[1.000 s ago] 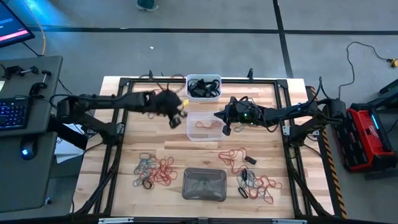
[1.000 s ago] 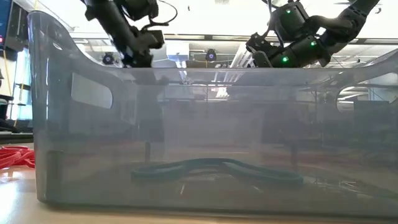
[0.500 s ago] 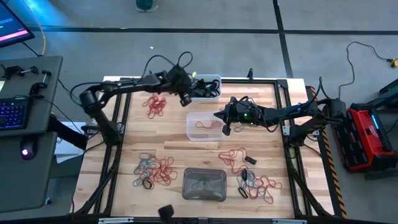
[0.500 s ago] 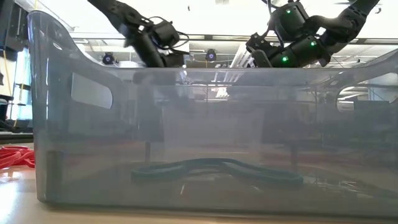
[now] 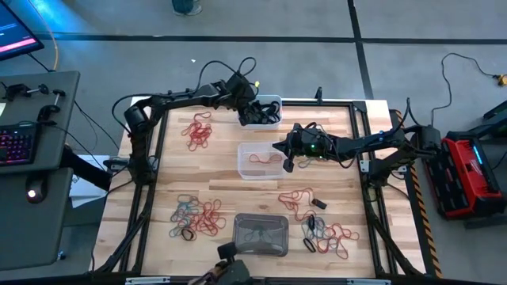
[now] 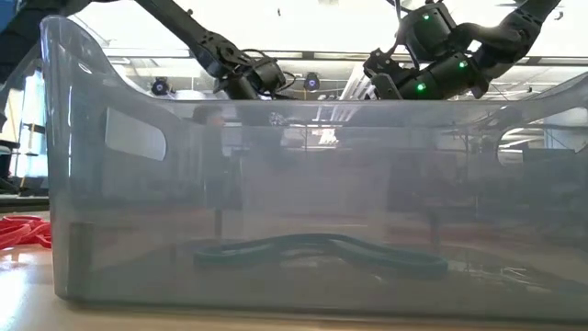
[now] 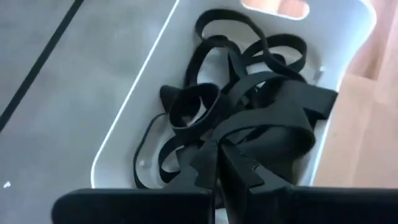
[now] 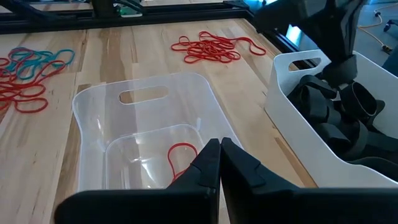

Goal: Sort rubber bands into baskets
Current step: Put the black rubber band into the white bin

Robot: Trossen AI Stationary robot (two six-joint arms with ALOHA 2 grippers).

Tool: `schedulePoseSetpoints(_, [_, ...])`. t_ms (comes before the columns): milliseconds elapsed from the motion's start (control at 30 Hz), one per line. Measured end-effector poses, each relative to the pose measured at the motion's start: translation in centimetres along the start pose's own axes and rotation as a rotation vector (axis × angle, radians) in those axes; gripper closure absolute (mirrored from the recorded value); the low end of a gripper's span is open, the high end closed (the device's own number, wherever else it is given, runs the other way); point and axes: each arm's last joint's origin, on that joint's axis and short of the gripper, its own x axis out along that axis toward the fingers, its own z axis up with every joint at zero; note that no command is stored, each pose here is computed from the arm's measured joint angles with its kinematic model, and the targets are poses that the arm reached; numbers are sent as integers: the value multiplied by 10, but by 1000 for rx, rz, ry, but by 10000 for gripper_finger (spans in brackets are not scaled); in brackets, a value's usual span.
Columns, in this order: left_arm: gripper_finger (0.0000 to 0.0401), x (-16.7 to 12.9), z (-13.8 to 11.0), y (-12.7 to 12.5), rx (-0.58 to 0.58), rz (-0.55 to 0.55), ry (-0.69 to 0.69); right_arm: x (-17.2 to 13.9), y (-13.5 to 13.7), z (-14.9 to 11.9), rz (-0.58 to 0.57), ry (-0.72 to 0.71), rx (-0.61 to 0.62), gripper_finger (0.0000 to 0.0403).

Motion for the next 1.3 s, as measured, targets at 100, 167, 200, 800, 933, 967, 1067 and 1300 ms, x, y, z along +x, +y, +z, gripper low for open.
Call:
schedulePoseSetpoints(100, [392, 0, 2, 0, 11, 8, -13, 0, 0, 0, 0, 2, 0, 402])
schedulePoseSetpoints(167, [382, 0, 2, 1, 21, 12, -23, 0, 0, 0, 0, 3, -1, 402])
schedulePoseSetpoints(200, [376, 0, 3, 0, 22, 14, -28, 0, 0, 0, 0, 4, -1, 402])
schedulePoseSetpoints(800, [351, -3, 9, -3, 88, 19, -72, 0, 0, -1, 0, 8, -1, 402])
schedulePoseSetpoints(933, [395, -8, 16, -10, 122, -23, -131, 0, 0, -1, 0, 8, 10, 402])
schedulePoseSetpoints(967, [396, -8, 17, -12, 123, -31, -147, 0, 0, -1, 0, 11, 14, 402])
schedulePoseSetpoints(1067, [398, -8, 19, -17, 130, -50, -195, 0, 0, -2, 0, 22, 14, 402])
schedulePoseSetpoints(1300, [401, -6, 15, -24, 117, -57, -286, 0, 0, -3, 0, 30, 14, 402])
